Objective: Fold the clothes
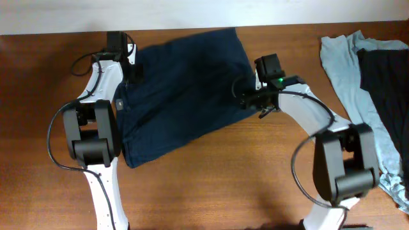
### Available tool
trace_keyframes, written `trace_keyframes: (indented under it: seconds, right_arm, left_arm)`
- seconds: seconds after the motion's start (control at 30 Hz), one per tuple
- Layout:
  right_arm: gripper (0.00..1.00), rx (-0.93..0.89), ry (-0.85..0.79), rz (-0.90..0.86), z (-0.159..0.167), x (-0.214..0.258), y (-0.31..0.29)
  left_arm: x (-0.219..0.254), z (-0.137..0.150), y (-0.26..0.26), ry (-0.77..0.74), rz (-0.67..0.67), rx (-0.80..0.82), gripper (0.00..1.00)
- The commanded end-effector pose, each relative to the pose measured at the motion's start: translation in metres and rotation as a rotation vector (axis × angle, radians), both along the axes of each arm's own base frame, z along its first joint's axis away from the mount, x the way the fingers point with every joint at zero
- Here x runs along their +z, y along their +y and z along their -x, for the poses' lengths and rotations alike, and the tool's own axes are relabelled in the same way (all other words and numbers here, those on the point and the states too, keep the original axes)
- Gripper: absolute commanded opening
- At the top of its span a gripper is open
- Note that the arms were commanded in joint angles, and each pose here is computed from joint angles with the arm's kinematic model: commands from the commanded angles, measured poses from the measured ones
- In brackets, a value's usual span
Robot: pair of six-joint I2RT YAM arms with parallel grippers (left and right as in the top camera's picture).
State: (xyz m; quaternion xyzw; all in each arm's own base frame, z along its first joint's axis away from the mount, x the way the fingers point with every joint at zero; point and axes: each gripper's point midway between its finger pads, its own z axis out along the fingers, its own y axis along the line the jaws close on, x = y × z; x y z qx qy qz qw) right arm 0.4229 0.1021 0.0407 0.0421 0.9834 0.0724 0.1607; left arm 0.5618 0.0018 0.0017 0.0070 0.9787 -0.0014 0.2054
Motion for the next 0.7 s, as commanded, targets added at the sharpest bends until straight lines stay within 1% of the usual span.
trace_keyframes:
  seconds: [0.0, 0.03, 0.1, 0.13, 0.2, 0.27, 0.33, 0.43, 0.47, 0.53, 0.63, 0.67]
  right_arm:
    - [0.66, -0.08, 0.07, -0.022, 0.003, -0.029, -0.005]
    - [0.63, -0.081, 0.083, -0.019, 0.004, -0.035, -0.005]
    - [0.43, -0.082, 0.11, -0.008, 0.007, -0.047, -0.006]
    - [0.35, -0.082, 0.112, -0.008, 0.008, -0.048, -0.006]
    - [0.25, -0.088, 0.11, 0.014, 0.007, -0.049, -0.01]
    - [0.04, -0.099, 0.107, 0.048, 0.007, -0.049, -0.017]
    - [0.04, -0.116, 0.137, 0.083, 0.014, -0.045, -0.027]
    - [0.04, -0.158, 0.207, 0.176, 0.036, -0.03, -0.056]
    - [0.04, -0.183, 0.236, 0.248, 0.049, -0.02, -0.075]
    - [0.04, -0.203, 0.275, 0.301, 0.062, -0.011, -0.091]
    - [0.04, -0.211, 0.355, 0.322, 0.083, -0.007, -0.1]
    - [0.04, -0.21, 0.364, 0.322, 0.085, -0.007, -0.101]
  left_arm:
    - [-0.07, 0.041, -0.014, 0.193, 0.023, -0.03, 0.0]
    - [-0.07, 0.041, -0.014, 0.197, 0.023, -0.03, 0.0]
    - [-0.07, 0.043, -0.014, 0.204, 0.023, -0.03, 0.0]
    - [-0.07, 0.044, -0.013, 0.206, 0.023, -0.03, 0.0]
    - [-0.07, 0.044, -0.013, 0.209, 0.023, -0.029, 0.0]
    - [-0.07, 0.045, -0.013, 0.21, 0.023, -0.029, 0.0]
    - [-0.07, 0.045, -0.013, 0.213, 0.023, -0.029, 0.0]
    - [-0.068, 0.045, -0.013, 0.211, 0.023, -0.028, 0.0]
    - [-0.066, 0.043, -0.012, 0.206, 0.023, -0.028, 0.0]
    - [-0.063, 0.04, -0.012, 0.196, 0.023, -0.028, 0.0]
    - [-0.059, 0.034, -0.013, 0.179, 0.02, -0.036, 0.0]
    - [-0.058, 0.033, -0.013, 0.175, 0.018, -0.044, 0.0]
